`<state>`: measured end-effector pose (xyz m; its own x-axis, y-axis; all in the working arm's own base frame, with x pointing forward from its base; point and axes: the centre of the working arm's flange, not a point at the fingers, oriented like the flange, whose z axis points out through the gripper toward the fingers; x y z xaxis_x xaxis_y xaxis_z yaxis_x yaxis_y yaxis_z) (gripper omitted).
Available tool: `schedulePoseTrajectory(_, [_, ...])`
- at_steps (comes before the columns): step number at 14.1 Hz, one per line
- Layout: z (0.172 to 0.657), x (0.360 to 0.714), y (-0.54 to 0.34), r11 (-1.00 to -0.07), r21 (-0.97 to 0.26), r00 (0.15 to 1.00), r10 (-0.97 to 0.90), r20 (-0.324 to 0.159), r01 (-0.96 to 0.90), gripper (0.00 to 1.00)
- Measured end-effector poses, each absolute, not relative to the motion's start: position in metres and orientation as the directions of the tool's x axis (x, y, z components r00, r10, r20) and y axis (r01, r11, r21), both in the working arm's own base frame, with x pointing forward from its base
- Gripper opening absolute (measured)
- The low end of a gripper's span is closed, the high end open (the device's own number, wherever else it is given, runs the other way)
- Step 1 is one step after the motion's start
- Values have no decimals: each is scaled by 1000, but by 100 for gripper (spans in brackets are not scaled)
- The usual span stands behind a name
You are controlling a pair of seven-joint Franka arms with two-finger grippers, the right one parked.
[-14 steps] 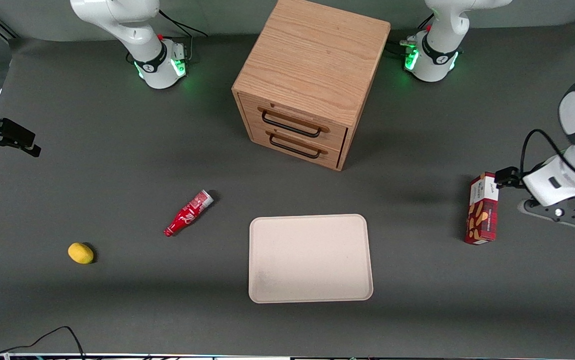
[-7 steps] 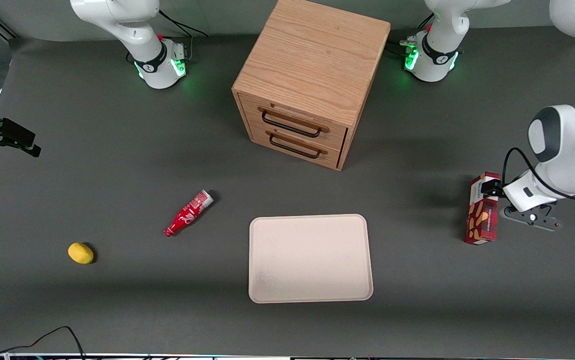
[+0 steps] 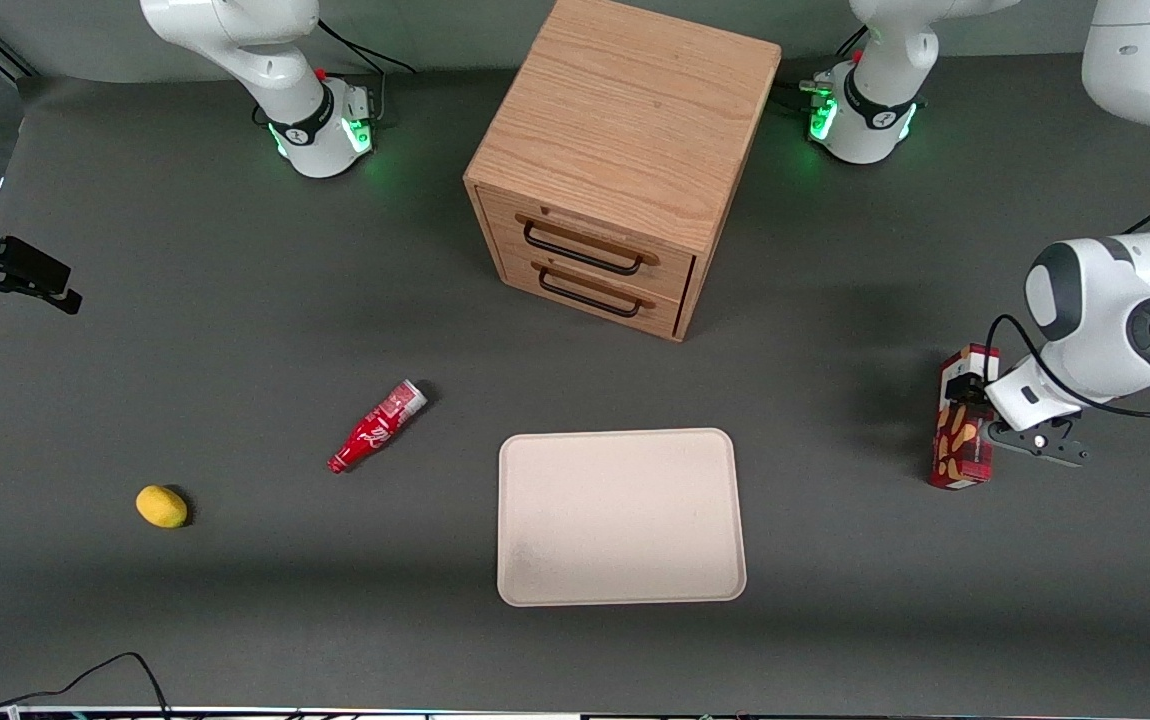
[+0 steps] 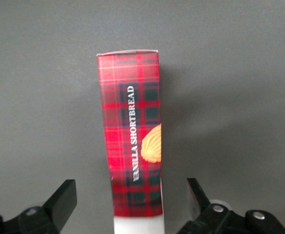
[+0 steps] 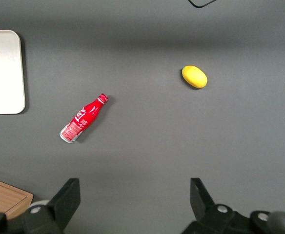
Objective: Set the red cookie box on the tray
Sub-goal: 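Lower the open left gripper around the cookie box and close it, then lift the gripped cookie box up off the table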
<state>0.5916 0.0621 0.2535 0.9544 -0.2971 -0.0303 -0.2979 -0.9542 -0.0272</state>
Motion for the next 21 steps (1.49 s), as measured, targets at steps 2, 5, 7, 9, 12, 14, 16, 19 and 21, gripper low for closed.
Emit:
schedulePoseTrajectory(2, [242,592,62,-958,-20,958,-287,-21,-288,100])
schedulePoseTrajectory(5, [237,592,62,-959,-16,959,-282,-18,-283,100])
schedulePoseTrajectory(7, [237,592,62,-959,-15,960,-281,-17,-281,100])
schedulePoseTrajectory(9, [237,592,62,-960,-13,960,-279,-15,-279,100])
schedulePoseTrajectory(12, [237,592,62,-963,-6,963,-270,-12,-270,96])
schedulePoseTrajectory(14, [237,592,62,-963,-5,963,-269,-12,-269,74])
schedulePoseTrajectory(16, [237,592,62,-963,-5,963,-268,-11,-268,53])
schedulePoseTrajectory(19, [238,592,62,-963,-5,963,-268,-9,-268,31])
schedulePoseTrajectory(21, [242,594,61,-963,-6,963,-269,-4,-269,31])
